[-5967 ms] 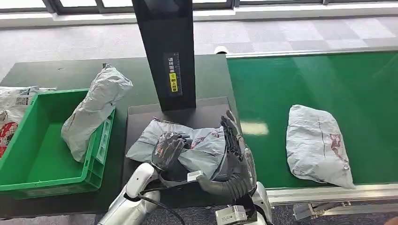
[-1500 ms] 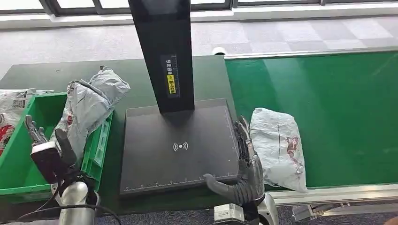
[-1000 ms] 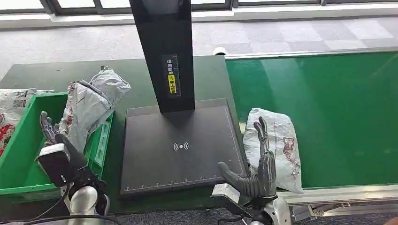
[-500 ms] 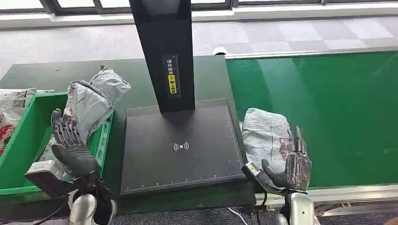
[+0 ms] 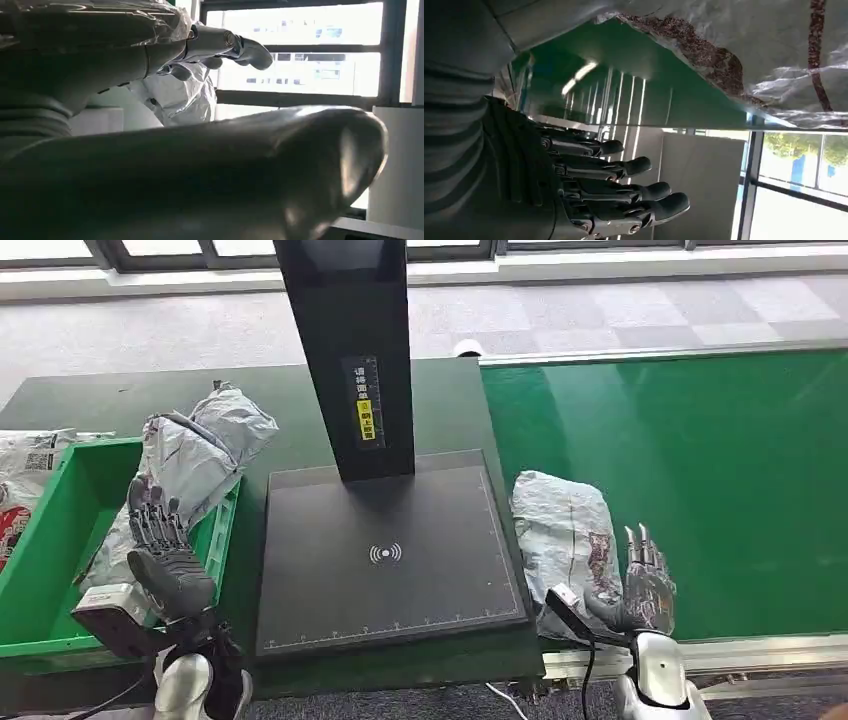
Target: Moved the parcel from conveyor to table for the left to box.
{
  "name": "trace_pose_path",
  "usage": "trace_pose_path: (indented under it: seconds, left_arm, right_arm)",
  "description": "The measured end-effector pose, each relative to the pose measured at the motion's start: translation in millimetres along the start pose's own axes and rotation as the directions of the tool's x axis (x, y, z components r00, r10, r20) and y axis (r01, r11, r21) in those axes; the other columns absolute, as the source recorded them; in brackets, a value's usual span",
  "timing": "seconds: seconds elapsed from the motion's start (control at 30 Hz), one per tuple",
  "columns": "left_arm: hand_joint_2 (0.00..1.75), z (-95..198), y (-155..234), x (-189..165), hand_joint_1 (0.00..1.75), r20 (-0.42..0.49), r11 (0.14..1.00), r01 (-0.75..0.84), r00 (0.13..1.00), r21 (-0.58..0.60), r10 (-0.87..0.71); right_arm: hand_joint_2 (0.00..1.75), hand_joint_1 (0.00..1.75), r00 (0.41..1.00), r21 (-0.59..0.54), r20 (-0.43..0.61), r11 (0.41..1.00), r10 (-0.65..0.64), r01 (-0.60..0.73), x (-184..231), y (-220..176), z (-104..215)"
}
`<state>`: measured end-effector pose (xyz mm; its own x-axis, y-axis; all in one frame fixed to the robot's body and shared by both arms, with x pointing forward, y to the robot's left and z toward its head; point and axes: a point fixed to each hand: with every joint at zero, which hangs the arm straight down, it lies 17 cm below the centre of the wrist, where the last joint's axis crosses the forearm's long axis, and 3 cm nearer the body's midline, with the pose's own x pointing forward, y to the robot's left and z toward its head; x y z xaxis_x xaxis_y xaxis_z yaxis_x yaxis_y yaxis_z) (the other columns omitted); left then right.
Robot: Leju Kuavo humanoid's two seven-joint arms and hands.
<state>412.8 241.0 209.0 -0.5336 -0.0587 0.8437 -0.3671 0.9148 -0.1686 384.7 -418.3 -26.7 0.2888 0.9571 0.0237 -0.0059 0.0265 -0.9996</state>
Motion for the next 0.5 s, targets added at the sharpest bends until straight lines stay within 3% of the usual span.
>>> trace_pose_path:
  seconds: [0.5]
  left_arm:
    - [0.0,-6.0,-14.3,-9.5,0.0,-0.002,0.999,0.01,1.0,-0.03,-0.01]
  right_arm:
    - [1.75,0.0,0.989,0.189,0.032,0.972,-0.146,0.137,30.0,55.1,-9.1]
